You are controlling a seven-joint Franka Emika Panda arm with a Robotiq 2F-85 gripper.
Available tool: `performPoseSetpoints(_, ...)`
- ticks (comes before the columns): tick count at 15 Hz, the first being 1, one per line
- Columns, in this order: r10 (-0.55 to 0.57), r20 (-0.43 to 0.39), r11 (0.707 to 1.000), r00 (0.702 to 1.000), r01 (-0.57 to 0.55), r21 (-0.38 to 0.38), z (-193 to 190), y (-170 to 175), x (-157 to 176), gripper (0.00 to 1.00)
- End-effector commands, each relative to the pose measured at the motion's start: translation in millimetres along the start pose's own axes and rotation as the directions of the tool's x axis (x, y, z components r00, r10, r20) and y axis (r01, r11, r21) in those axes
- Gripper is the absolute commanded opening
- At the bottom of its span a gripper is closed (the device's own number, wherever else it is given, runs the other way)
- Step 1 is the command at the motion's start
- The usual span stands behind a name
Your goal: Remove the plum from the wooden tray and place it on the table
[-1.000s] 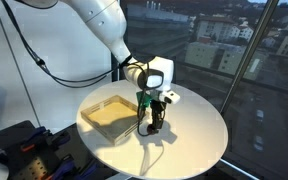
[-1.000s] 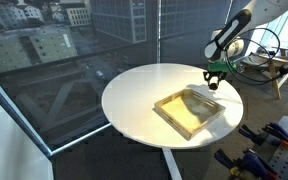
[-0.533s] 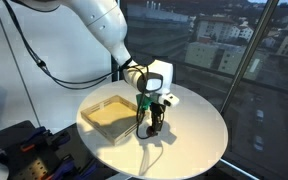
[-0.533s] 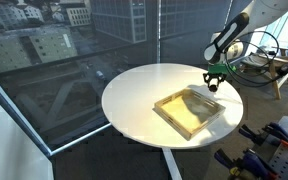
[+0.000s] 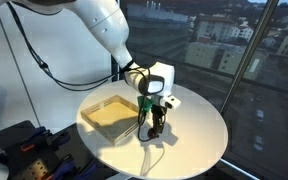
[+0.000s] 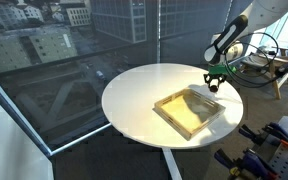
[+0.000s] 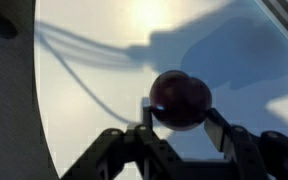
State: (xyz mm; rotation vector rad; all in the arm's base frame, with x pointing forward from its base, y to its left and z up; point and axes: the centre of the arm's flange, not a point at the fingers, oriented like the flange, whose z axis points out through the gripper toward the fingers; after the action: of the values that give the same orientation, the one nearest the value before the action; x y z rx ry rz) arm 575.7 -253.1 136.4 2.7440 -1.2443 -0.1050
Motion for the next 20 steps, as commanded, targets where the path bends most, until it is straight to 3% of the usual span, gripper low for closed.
performPoseSetpoints(1, 0.014, -0.002, 1.0, 1.0, -0.014, 0.013, 3.0, 0.6, 12.8, 0.31)
performPoseSetpoints(8, 0.016, -0.002, 1.0, 1.0, -0.016, 0.006, 8.7, 1.3, 16.3, 0.31)
performPoseSetpoints(9, 0.017, -0.002, 1.0, 1.0, -0.017, 0.005, 9.2, 1.2, 16.3, 0.47)
performPoseSetpoints(10, 0.017, -0.002, 1.0, 1.0, -0.017, 0.004, 9.7, 0.9, 16.0, 0.8)
performPoseSetpoints(12, 0.017, -0.002, 1.0, 1.0, -0.017, 0.004, 9.9, 0.6, 15.6, 0.82)
performPoseSetpoints(14, 0.017, -0.003, 1.0, 1.0, -0.017, 0.005, 9.4, 0.2, 15.5, 0.97)
performPoseSetpoints(15, 0.016, -0.003, 1.0, 1.0, -0.016, 0.005, 9.3, -0.1, 15.2, 1.0)
performPoseSetpoints(20, 0.004, 0.005, 1.0, 1.0, -0.004, 0.001, 5.3, -3.6, 10.5, 1.0)
